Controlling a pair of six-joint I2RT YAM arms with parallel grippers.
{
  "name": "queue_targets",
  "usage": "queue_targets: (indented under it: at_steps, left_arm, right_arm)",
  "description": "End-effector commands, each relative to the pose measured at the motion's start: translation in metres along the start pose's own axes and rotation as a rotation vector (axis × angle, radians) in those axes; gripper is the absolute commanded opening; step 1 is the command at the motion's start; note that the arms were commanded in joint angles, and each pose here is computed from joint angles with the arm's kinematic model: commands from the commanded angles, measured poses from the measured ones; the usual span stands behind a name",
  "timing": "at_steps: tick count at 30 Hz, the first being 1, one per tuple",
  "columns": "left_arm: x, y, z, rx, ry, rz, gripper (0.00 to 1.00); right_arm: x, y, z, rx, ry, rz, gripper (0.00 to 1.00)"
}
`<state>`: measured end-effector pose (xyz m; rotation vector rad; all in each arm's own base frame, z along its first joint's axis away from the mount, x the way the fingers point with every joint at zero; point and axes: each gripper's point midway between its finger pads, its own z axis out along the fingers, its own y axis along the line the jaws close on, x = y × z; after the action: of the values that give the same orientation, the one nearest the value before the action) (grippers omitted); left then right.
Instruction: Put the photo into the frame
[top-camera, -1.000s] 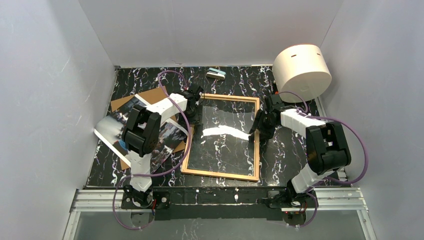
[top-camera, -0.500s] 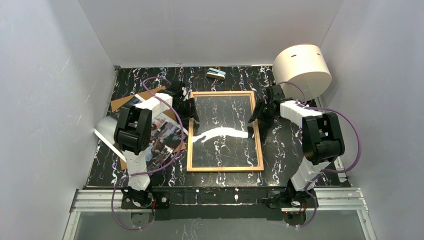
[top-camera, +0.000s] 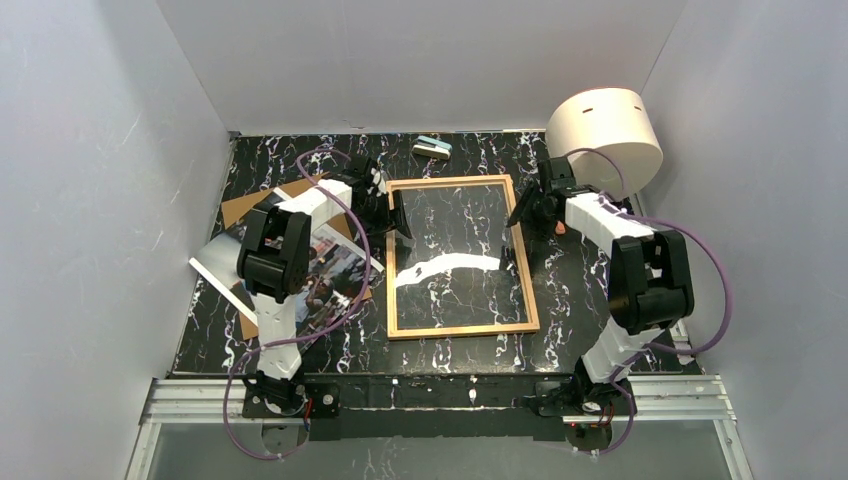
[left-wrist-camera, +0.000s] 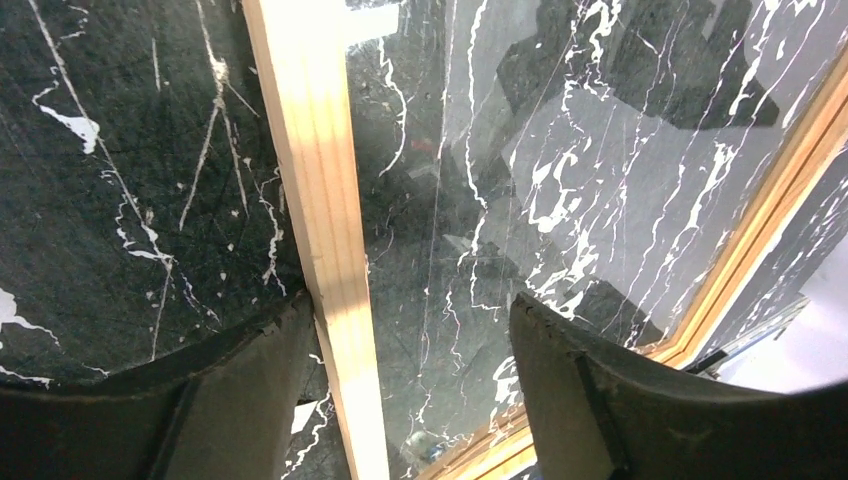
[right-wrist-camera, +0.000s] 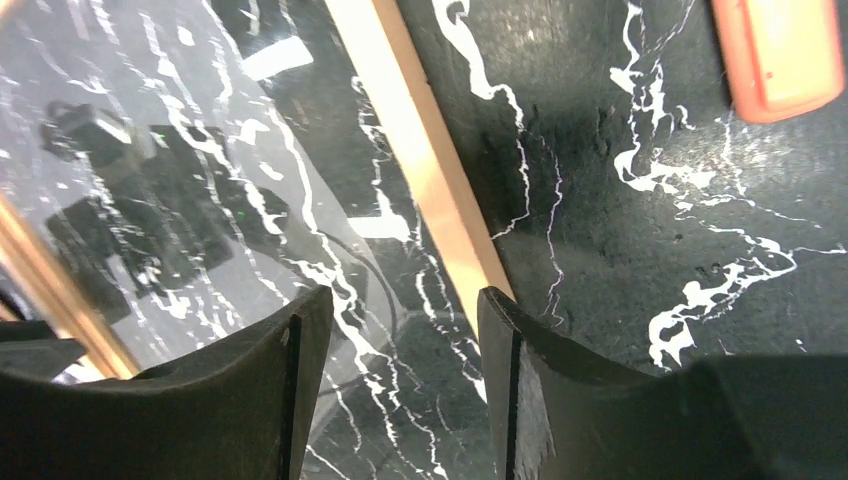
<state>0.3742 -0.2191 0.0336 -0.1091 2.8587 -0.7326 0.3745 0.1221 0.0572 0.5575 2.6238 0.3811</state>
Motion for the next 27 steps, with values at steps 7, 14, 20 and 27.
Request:
queue_targets:
  at_steps: [7, 14, 20, 27]
  left_arm:
    - [-0.022, 0.018, -0.029, -0.177, -0.065, 0.037, 0.81]
    - [-0.036, 0.031, -0.089, -0.303, -0.244, 0.053, 0.79]
    - [-0.004, 0.081, -0.14, -0.515, -0.357, -0.037, 0.7]
    - [0.046, 0.146, -0.159, -0.641, -0.311, -0.24, 0.6]
  right_arm:
    - [-0.055, 0.065, -0.073, -0.255, -0.213, -0.068, 0.64]
    - [-0.062, 0.129, -0.1, -0.535, -0.193, -0.171, 0.63]
    - [-0.024, 0.206, -0.081, -0.651, -0.086, -0.306, 0.62]
    - [0.071, 0.295, -0.05, -0.749, 0.117, -0.469, 0.61]
